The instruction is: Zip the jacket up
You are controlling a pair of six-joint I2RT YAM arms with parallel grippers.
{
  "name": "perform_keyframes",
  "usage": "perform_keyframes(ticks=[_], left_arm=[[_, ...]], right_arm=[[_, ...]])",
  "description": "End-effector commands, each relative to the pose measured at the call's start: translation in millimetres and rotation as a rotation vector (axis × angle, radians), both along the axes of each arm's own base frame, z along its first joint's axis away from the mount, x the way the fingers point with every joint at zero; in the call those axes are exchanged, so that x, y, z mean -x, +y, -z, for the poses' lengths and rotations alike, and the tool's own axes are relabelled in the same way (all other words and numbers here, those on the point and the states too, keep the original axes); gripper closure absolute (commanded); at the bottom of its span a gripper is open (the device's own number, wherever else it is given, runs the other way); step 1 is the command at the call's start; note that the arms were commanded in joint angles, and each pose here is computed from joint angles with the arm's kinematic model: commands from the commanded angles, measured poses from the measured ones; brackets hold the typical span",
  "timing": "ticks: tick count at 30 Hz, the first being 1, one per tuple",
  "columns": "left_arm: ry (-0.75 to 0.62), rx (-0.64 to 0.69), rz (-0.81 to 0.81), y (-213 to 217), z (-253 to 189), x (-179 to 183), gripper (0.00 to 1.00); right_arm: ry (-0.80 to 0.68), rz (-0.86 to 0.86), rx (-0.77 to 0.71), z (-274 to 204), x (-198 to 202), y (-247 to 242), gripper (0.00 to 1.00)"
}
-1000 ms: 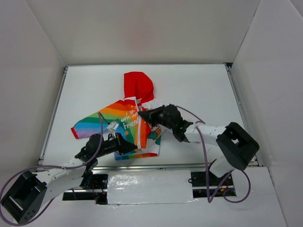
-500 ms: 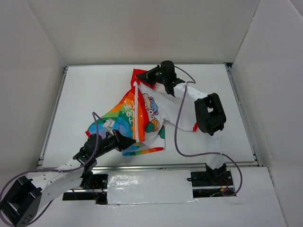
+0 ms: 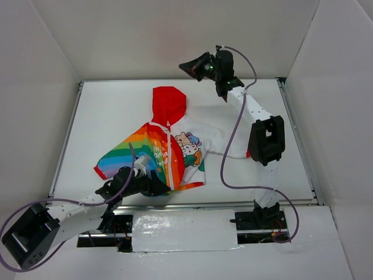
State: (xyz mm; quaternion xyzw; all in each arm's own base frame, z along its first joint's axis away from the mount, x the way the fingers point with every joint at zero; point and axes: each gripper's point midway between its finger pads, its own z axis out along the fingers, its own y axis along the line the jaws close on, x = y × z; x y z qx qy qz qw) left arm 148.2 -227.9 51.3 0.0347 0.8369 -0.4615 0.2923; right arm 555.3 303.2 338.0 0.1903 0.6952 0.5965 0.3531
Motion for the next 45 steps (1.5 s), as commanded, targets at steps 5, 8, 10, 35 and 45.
perform_keyframes(ticks=[5, 8, 10, 35, 45], left_arm=[[-0.037, -0.049, -0.073, 10.4, -12.5, -10.4, 0.01], [-0.054, -0.088, -0.116, 17.4, -28.3, -17.5, 0.01], [-0.035, -0.182, -0.198, 32.5, -32.5, -26.8, 0.01], [-0.180, -0.677, -1.223, 282.3, -221.4, -44.3, 0.01], [-0.273, -0.565, -1.204, 273.9, -221.4, -32.6, 0.01]], right_arm=[[-0.074, -0.094, 0.189, 24.1, 45.3, 1.6, 0.96], [-0.115, -0.095, 0.244, 14.7, 70.3, -9.1, 0.69], [-0.138, -0.071, 0.335, 9.0, 92.7, -19.9, 0.42], [-0.184, 0.445, 0.884, -23.6, 381.8, -254.5, 0.00], [-0.206, 0.531, 0.905, -17.6, 402.3, -280.2, 0.00]])
